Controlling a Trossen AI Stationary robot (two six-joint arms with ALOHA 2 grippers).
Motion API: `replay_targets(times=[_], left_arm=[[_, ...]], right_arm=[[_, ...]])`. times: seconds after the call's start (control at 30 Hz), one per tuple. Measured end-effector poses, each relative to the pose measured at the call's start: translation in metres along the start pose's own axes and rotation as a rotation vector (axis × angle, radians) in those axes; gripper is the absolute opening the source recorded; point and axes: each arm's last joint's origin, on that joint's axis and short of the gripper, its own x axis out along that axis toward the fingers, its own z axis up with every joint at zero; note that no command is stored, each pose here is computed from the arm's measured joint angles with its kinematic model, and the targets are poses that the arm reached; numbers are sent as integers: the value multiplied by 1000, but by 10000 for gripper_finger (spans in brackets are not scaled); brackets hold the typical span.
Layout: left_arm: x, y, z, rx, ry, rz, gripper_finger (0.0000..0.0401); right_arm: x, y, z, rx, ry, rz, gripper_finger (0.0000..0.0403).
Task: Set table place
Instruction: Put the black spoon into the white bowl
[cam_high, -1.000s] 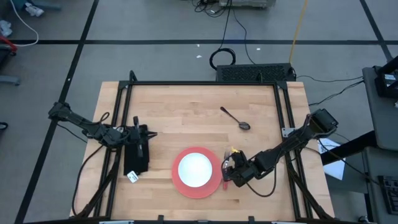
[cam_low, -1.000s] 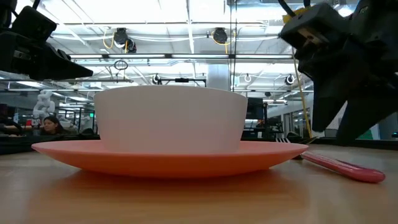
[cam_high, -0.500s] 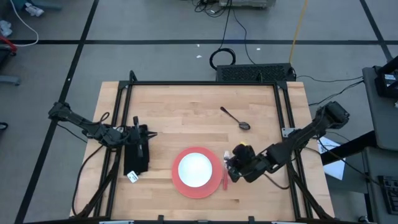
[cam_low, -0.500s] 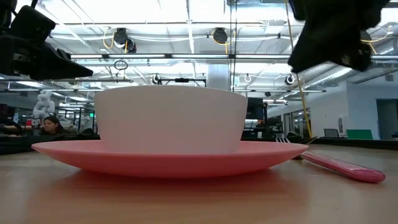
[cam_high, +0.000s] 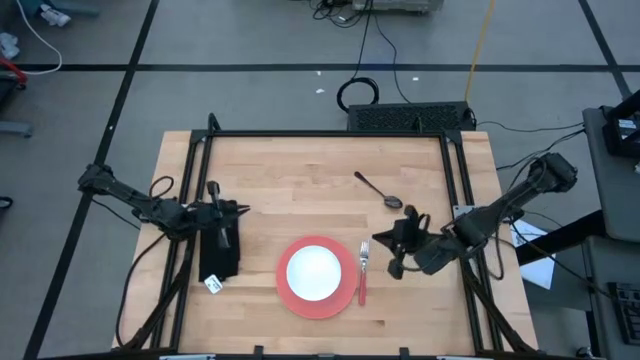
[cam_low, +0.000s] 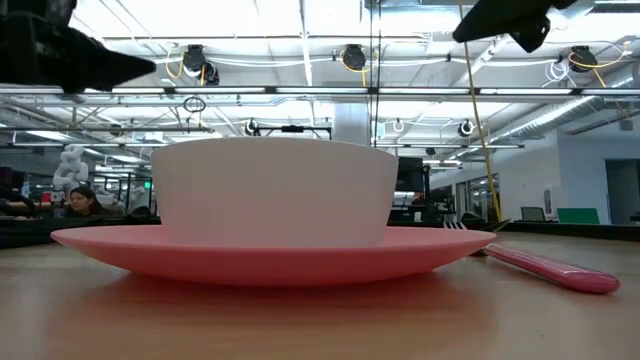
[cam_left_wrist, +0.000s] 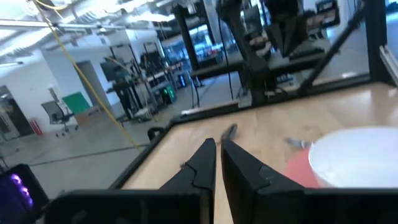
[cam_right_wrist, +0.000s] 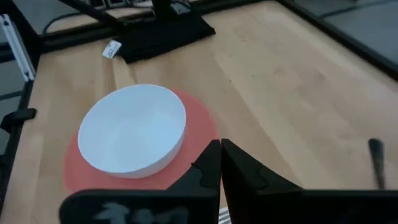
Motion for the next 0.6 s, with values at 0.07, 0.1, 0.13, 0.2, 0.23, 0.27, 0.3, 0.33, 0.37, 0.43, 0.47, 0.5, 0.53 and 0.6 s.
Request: replay_targets(times=[0.07,0.1,0.13,0.2,0.23,0.27,0.3,0.33,0.37,0.43,0.47,0.5,0.53,0.6], left_arm=[[0,1,3,-10,-24,9,31],[0,2,4,-17,-37,14,31],[0,2,6,-25,-50,19,31],[0,4,10,-29,-64,24,31],[0,5,13,-32,-71,25,31],[0,6,16,-37,-78,26,31],[0,7,19,-37,-79,23,31],[0,8,22,-34,-76,12,31],[0,8,25,-29,-72,-4,31],[0,10,32,-34,-59,-33,31],[0,12,36,-41,-53,-42,31],[0,13,40,-52,-48,-45,31],[-1,15,44,-60,-43,-47,31],[-1,18,49,-56,-30,-51,31]], right_arm=[[-5,-7,-1,-10,-25,14,1],[-8,-11,-3,-20,-35,21,1],[-9,-15,-6,-29,-44,27,1],[-12,-23,-13,-44,-66,41,1],[-14,-28,-17,-56,-71,43,1],[-16,-33,-21,-65,-78,47,1],[-17,-38,-25,-73,-86,52,1],[-19,-43,-29,-80,-96,56,0],[-20,-48,-33,-88,-106,62,0],[-23,-57,-41,-94,-135,77,0],[-25,-61,-44,-104,-153,85,0],[-26,-65,-48,-114,-170,92,0],[-27,-69,-51,-123,-187,99,0],[-28,-77,-58,-145,-221,105,0]])
